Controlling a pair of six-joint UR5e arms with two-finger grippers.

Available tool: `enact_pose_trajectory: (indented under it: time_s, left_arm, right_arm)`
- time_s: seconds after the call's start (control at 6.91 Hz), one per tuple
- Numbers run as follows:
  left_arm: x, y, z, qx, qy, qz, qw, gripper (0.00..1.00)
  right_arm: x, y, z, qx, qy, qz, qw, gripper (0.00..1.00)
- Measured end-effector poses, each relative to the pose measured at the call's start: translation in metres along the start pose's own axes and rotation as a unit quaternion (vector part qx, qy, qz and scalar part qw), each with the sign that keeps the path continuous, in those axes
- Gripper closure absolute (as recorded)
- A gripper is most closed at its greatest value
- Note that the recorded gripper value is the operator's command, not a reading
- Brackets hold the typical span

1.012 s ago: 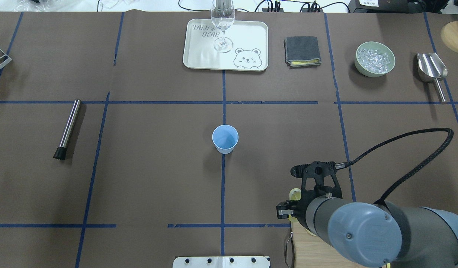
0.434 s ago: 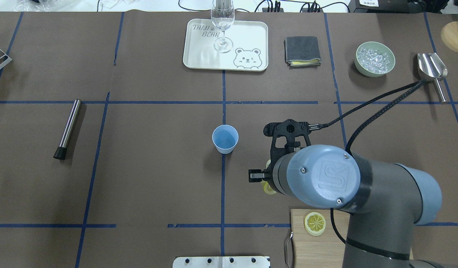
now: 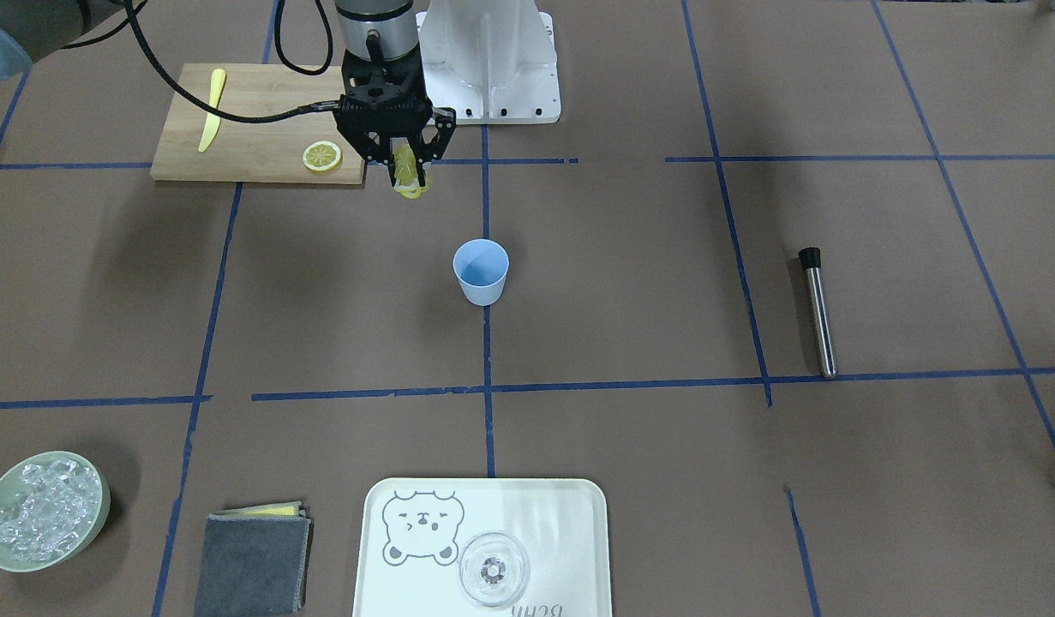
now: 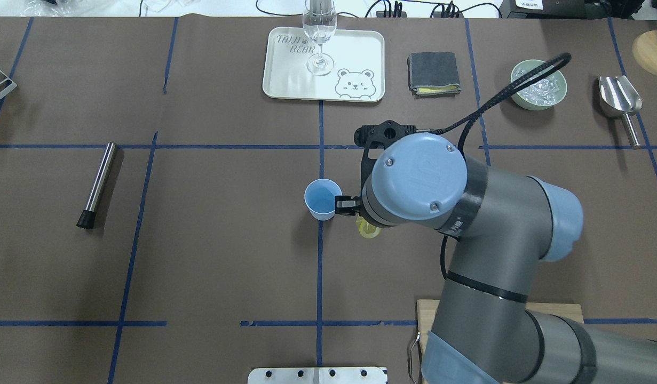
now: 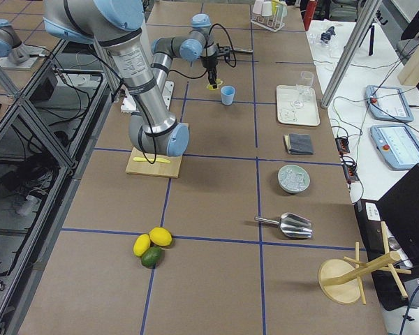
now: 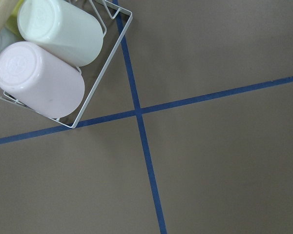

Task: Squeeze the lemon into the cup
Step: 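Lift the lemon slice with the right gripper and carry it toward the blue cup, then lower the lemon slice over the blue cup and open the right gripper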

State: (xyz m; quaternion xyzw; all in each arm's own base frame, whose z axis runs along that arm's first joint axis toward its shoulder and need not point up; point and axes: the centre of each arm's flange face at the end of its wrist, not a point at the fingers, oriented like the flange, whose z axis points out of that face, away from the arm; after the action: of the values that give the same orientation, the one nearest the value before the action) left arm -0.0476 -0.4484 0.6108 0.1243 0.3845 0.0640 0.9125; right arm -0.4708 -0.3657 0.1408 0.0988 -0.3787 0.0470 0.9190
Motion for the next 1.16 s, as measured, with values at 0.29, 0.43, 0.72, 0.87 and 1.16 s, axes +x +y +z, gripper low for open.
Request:
enact_pose_trajectory:
  time_s: [0.29, 0.43, 0.72, 0.87, 1.16]
  left_arm:
    - [0.001, 0.0, 0.0, 0.0, 0.0, 0.001, 1.0, 0.0]
    - [0.0, 0.0, 0.0, 0.001, 0.0, 0.001, 1.0, 0.0]
    - [0.0, 0.0, 0.0, 0.0, 0.0, 0.001, 1.0, 0.0]
    - [0.0, 0.0, 0.0, 0.0, 0.0, 0.0, 1.0, 0.0]
    - [0.0, 0.0, 0.0, 0.0, 0.0, 0.0, 1.0, 0.0]
  right_arm:
    - [-0.032, -0.036, 0.011, 0.003, 0.012, 0.009, 0.9999, 0.64]
    - [-0.048, -0.048, 0.019, 0.003, 0.019, 0.01, 0.9998, 0.63]
    - [-0.071, -0.059, 0.035, -0.001, 0.028, 0.011, 0.9995, 0.62]
    - [-0.076, -0.056, 0.043, -0.005, 0.032, 0.009, 0.9994, 0.61]
    - [-0.082, -0.038, 0.055, -0.016, 0.036, 0.001, 0.9992, 0.56]
